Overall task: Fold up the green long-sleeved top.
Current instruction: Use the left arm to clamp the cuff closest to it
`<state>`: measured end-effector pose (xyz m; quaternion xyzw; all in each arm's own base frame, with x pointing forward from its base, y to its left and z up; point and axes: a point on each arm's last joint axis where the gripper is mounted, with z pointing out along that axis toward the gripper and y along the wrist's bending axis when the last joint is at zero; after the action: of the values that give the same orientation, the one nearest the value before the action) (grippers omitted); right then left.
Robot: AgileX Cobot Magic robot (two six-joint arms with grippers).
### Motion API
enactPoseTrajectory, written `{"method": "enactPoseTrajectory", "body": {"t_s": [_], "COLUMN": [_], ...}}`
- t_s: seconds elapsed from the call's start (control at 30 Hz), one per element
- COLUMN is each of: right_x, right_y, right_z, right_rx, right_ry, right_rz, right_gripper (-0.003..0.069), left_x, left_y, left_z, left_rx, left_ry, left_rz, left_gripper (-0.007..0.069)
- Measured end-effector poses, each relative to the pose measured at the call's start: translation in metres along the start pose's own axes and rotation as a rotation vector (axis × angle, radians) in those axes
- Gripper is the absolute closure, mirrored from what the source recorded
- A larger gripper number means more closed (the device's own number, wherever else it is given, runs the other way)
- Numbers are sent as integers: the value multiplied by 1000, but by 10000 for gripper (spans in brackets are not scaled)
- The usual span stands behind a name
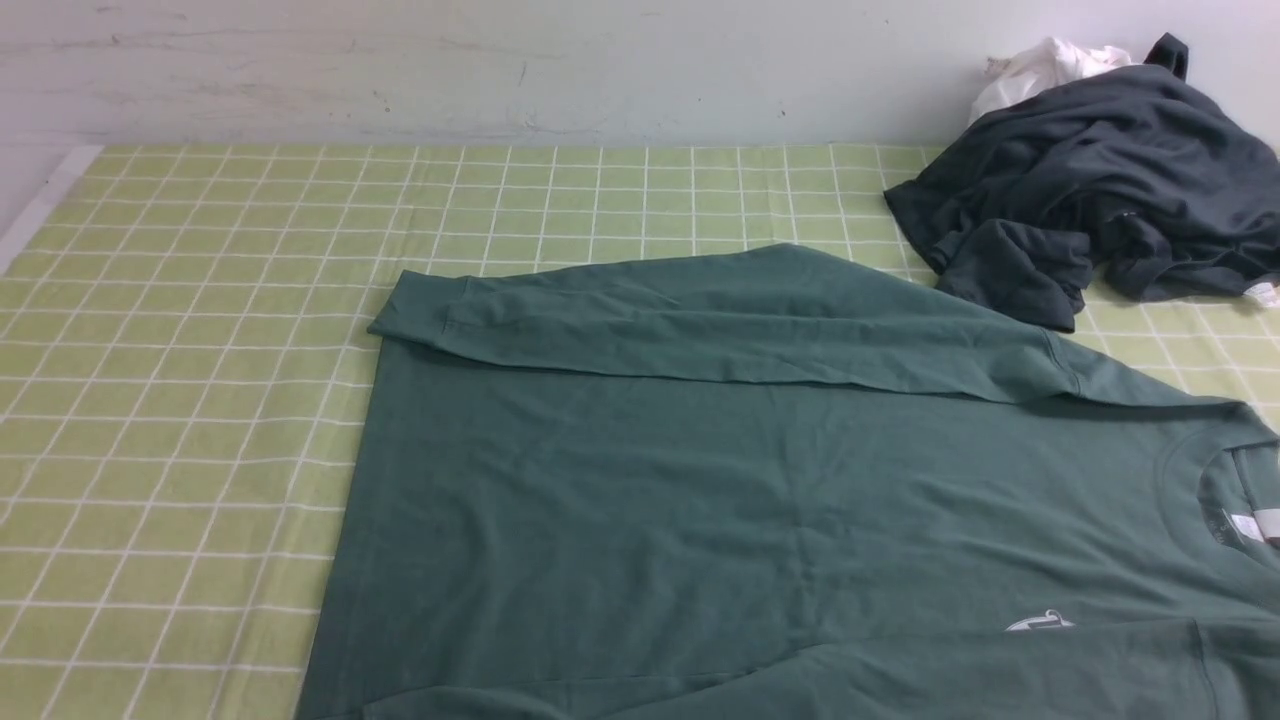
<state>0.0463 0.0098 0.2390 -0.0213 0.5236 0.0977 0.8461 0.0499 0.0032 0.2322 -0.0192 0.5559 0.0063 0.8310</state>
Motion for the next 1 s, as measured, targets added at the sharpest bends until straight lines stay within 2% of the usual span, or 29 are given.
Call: {"method": "enactPoseTrajectory", "body": {"t_s": [0.13, 0.17, 0.2, 0.23, 0.33, 0.43, 0.5, 0.6, 0.63, 0.67, 0.7, 0.73, 0.77, 0.83, 0.87, 0.9, 0.97, 1.0], "right_x": [-19, -24, -25, -27, -46, -85, -104, -126, -124, -123, -108, -96, -97, -58, -54, -36, -8, -1], "right_y": [5, 7, 7, 7, 7, 10, 11, 11, 8, 7, 1, -3, -3, -15, -15, -16, -12, -8], "right_z": [-2, -2, -2, -1, 10, 32, 49, 82, 99, 102, 120, 130, 130, 147, 147, 150, 149, 149], "right_rx": [-59, -78, -81, -86, -72, -65, -58, -36, -14, -9, 23, 46, 46, 106, 109, 123, 111, 92], "right_ry": [-206, -265, -276, -297, -306, -326, -283, -140, -14, 5, 183, 302, 298, 636, 662, 823, 1050, 1105], "right_rz": [18, 18, 18, 23, 22, -8, -43, -136, -185, -186, -232, -258, -262, -276, -273, -253, -218, -203], "right_gripper": [675, 675, 675, 675, 675, 675, 675, 675, 675, 675, 675, 675, 675, 675, 675, 675, 675, 675], "left_x": [-21, -28, -29, -35, -60, -97, -118, -135, -132, -131, -118, -107, -108, -70, -68, -50, -23, -16], "left_y": [3, 6, 6, 7, 5, -1, -5, -11, -10, -10, -6, -3, -3, 4, 4, 5, 3, 1], "left_z": [-3, -4, -4, -4, -4, -2, 7, 35, 51, 54, 70, 78, 78, 88, 88, 88, 87, 85], "left_rx": [-28, -35, -38, -31, 29, 90, 108, 103, 75, 70, 15, -23, -23, -123, -129, -162, -171, -158], "left_ry": [-240, -312, -322, -346, -425, -502, -476, -269, -101, -74, 147, 283, 281, 631, 655, 802, 1002, 1059], "left_rz": [-71, -169, -186, -271, -401, -366, -295, -111, -45, -37, -17, -22, -27, -51, -51, -71, -114, -114], "left_gripper": [629, 629, 629, 629, 629, 629, 629, 629, 629, 629, 629, 629, 629, 629, 629, 629, 629, 629]}}
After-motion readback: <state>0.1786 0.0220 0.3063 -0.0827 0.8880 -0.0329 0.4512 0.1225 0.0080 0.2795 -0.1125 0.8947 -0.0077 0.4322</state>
